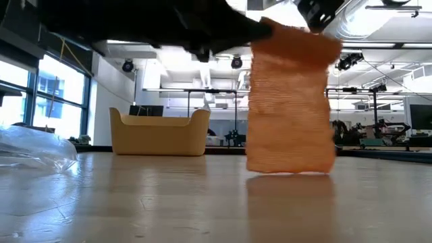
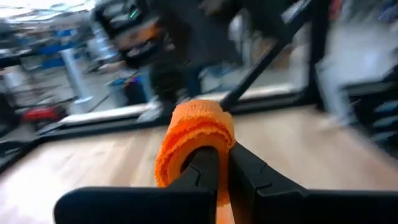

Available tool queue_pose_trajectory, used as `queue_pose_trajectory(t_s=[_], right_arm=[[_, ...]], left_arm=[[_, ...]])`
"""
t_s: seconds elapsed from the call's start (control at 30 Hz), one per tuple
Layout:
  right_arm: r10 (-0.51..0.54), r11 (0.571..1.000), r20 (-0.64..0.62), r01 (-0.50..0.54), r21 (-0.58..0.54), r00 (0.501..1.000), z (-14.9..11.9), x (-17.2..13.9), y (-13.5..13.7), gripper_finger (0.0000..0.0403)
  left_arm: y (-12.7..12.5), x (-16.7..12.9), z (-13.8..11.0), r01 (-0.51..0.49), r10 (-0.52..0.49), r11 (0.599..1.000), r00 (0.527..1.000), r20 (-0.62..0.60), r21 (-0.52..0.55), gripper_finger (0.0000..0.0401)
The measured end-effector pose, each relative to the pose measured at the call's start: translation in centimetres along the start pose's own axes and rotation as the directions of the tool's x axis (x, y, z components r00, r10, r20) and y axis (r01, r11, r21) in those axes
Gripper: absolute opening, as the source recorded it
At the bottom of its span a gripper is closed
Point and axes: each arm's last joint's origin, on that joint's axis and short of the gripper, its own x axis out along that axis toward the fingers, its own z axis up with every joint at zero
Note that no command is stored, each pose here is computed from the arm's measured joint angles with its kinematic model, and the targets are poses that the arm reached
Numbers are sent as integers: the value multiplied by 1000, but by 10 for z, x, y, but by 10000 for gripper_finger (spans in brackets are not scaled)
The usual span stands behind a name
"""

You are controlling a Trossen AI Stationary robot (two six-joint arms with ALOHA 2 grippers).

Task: Roll bandage
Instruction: Roll the orange bandage

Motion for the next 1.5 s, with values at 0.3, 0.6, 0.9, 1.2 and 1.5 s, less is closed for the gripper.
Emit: queue_pose_trajectory(t_s=[0.3,0.6,0.9,1.2,1.5], right_arm=[[-68,997,-155,63,-40,986,-27,28,-7,126],[-274,962,-428,236,-140,862,-72,64,-76,126],[-235,971,-529,216,-99,816,-108,87,-138,126],[-238,960,-536,279,-3,810,-119,99,-128,12],[-158,972,-460,219,81,874,-93,76,-43,1]], left_arm=[[76,27,-34,-164,175,983,973,-153,87,7],[108,34,-92,-140,152,988,949,-276,61,7],[117,35,-100,-168,173,985,943,-283,40,7],[113,35,-100,-183,188,982,937,-294,46,7],[100,34,-94,-138,151,988,947,-285,65,7]])
